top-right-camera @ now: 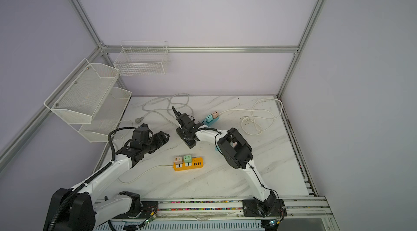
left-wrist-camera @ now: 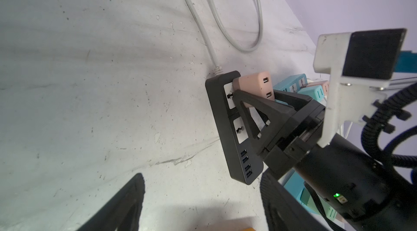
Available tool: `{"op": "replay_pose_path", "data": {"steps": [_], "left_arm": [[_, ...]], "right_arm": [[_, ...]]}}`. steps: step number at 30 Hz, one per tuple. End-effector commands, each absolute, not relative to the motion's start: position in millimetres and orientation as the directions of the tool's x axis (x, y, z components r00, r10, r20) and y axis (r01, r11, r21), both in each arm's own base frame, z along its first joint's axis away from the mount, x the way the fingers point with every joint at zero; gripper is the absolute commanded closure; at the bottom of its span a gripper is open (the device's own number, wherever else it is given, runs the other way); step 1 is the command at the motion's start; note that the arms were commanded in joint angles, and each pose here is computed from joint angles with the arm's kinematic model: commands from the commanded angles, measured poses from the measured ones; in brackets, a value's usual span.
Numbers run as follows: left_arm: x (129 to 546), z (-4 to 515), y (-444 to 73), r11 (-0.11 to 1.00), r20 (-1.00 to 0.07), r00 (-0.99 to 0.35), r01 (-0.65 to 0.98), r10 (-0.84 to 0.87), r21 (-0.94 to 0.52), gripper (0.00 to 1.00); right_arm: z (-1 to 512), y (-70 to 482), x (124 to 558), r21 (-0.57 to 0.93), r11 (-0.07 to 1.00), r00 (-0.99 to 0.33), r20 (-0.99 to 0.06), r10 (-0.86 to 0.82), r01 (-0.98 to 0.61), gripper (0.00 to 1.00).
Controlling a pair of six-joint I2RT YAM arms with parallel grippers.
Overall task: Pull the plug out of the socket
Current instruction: 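Move the right gripper over the pink adapter while the left returns to the strip, then grip the pink adapter with the right gripper while the left clamps the black strip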
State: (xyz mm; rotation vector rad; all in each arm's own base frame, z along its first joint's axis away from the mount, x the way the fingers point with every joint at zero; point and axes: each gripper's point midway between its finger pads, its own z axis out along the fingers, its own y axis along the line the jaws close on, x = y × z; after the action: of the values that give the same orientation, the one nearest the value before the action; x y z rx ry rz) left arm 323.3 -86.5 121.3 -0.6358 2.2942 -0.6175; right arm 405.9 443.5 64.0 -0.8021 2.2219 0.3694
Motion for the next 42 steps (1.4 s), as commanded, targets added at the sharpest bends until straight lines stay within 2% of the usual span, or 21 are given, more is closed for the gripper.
{"op": "replay_pose_path", "data": {"steps": [1, 5, 13, 18, 23, 33, 42], "left_arm": [[319, 112, -89, 0.763, -0.454, -0.674, -0.261, -0.583, -0.592, 0.2], [325, 106, -97, 0.755, -0.424, -0.7, -0.253, -0.574, -0.604, 0.22], [346, 98, -123, 0.712, -0.368, -0.746, -0.198, -0.556, -0.674, 0.36], [358, 99, -133, 0.715, -0.381, -0.753, -0.166, -0.537, -0.679, 0.41], [364, 83, -137, 0.709, -0.348, -0.766, -0.192, -0.541, -0.679, 0.43], [378, 81, -162, 0.695, -0.35, -0.789, -0.132, -0.505, -0.707, 0.47], [386, 74, -169, 0.678, -0.326, -0.792, -0.146, -0.516, -0.72, 0.51]], "right_arm": [[68, 439, 384, 0.014, 0.738, -0.524, -0.713, -0.466, -0.675, 0.77], [73, 433, 375, 0.023, 0.741, -0.521, -0.726, -0.449, -0.671, 0.78], [72, 429, 363, 0.051, 0.739, -0.53, -0.73, -0.431, -0.671, 0.79], [73, 429, 362, 0.056, 0.739, -0.531, -0.733, -0.426, -0.671, 0.79], [72, 430, 361, 0.063, 0.737, -0.534, -0.732, -0.424, -0.673, 0.79], [72, 431, 360, 0.066, 0.738, -0.536, -0.731, -0.422, -0.671, 0.8], [73, 431, 361, 0.066, 0.738, -0.535, -0.733, -0.421, -0.672, 0.82]]}}
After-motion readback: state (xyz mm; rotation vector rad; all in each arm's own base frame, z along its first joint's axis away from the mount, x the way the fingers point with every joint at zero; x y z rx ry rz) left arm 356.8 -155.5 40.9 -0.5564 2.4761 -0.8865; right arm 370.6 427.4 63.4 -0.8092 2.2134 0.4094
